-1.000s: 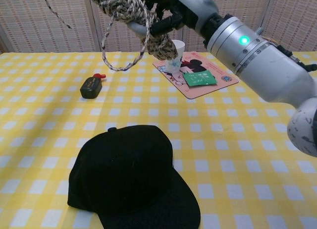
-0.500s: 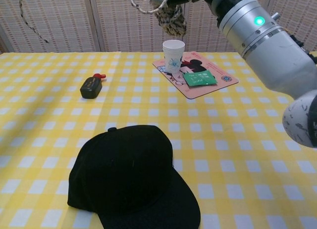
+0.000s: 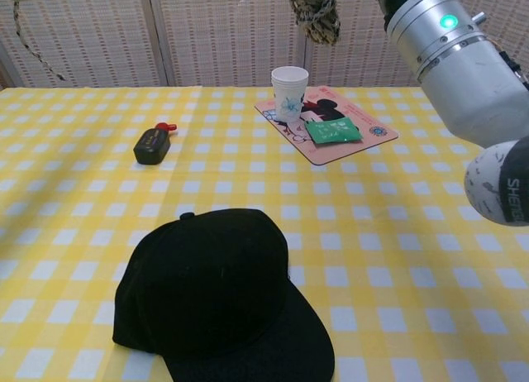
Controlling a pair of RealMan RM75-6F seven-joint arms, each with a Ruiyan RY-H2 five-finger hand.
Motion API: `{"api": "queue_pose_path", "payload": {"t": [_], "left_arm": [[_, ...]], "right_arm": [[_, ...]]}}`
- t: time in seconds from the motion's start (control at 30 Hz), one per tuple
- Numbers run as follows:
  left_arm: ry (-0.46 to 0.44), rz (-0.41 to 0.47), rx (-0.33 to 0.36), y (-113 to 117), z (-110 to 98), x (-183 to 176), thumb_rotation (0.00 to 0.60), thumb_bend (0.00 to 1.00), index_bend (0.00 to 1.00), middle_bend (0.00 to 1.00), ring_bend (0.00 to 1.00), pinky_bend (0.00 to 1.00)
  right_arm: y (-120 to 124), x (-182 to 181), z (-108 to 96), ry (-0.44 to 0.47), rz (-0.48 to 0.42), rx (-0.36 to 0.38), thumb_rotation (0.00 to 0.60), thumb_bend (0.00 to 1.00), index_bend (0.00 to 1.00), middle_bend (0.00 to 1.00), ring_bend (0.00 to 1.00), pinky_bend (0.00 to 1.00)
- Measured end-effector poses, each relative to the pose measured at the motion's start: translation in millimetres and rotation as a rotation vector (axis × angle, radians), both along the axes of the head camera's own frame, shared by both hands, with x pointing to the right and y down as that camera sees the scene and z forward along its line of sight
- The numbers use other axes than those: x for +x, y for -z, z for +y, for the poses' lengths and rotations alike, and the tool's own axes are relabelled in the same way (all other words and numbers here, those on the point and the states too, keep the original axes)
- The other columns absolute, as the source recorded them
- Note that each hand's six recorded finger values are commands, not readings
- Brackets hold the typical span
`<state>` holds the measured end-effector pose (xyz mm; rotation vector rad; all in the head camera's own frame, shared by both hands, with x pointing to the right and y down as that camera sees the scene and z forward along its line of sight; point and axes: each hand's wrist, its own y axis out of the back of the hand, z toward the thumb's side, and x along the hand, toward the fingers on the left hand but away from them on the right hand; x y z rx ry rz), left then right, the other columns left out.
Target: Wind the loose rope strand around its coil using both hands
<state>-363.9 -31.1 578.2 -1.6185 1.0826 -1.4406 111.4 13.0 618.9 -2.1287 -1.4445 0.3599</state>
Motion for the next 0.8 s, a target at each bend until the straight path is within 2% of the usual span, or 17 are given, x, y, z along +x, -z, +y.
{"api": "queue_pose_path", "payload": {"t": [0.33,0.8], "left_arm": [[-0.128,0.015,0.083,25.8,14.0,21.0,0.6,0.42,0.82,1.0,1.0,1.0],[-0.341,0.138,0.237,68.0,33.0,72.9,0.6,0.42,0.83,1.0,1.0,1.0]], "right_arm": [[-7.9,-12.5,-5.2,-0.028,0.068,-0.02,0.6,0.62,0.8,0.58,0.51,0.63],[-12.0,-43.6,-7.5,-0.048,0.144,-0.048,0.6,0.61,0.81,0.58,0.51,0.63]]}}
